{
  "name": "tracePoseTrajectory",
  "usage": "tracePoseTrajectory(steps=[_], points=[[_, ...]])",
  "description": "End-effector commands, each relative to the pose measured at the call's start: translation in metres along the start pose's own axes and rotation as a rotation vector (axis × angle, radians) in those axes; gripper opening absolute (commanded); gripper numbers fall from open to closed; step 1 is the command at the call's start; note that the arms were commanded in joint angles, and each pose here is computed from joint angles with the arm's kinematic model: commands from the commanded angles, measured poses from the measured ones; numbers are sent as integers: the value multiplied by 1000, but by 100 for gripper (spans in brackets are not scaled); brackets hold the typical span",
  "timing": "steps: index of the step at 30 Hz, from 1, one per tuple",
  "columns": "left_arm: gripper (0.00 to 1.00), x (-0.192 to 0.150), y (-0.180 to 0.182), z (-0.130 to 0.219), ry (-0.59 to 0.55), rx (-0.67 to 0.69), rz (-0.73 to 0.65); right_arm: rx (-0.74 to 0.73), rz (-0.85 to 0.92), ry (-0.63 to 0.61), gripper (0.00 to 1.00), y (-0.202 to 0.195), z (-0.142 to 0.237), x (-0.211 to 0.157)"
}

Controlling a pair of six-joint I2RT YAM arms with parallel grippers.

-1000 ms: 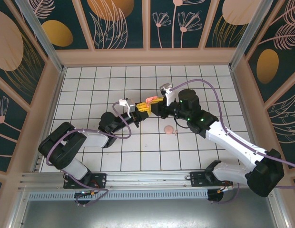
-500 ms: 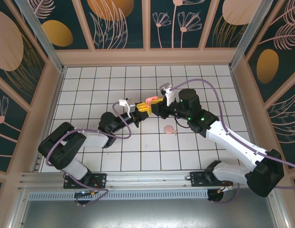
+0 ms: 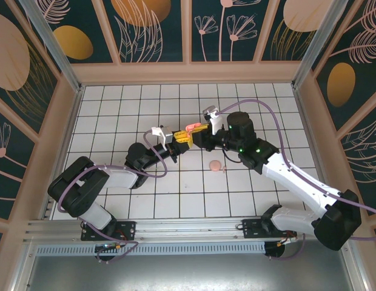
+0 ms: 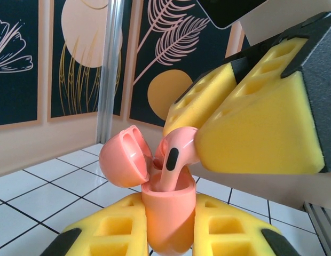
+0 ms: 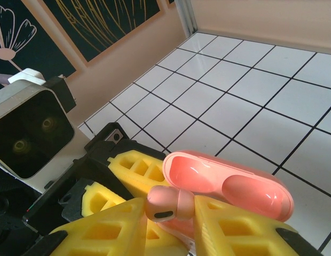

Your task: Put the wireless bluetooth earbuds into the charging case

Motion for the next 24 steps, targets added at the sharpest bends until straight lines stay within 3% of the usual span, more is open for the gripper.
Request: tracePoseTrajectory(steps=[1,24], points=[[13,37,-29,0,-148,-145,-116,-64,-9,77,29,-14,-4,-12],[13,37,-30,-3,-134,-155,-125,-55,-3,74,30,-13,-3,-9]])
Point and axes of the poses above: each hand's point on the last joint's axis, 136 mm out from that joint toward the fingers, its own z axis back along the fingers, its own y axis along the line the jaws close on, x = y × z, the point moved 8 cm from there along z, back along the fingers, and after that the axes turned 8 degrees about z, right-handed, at the moved point
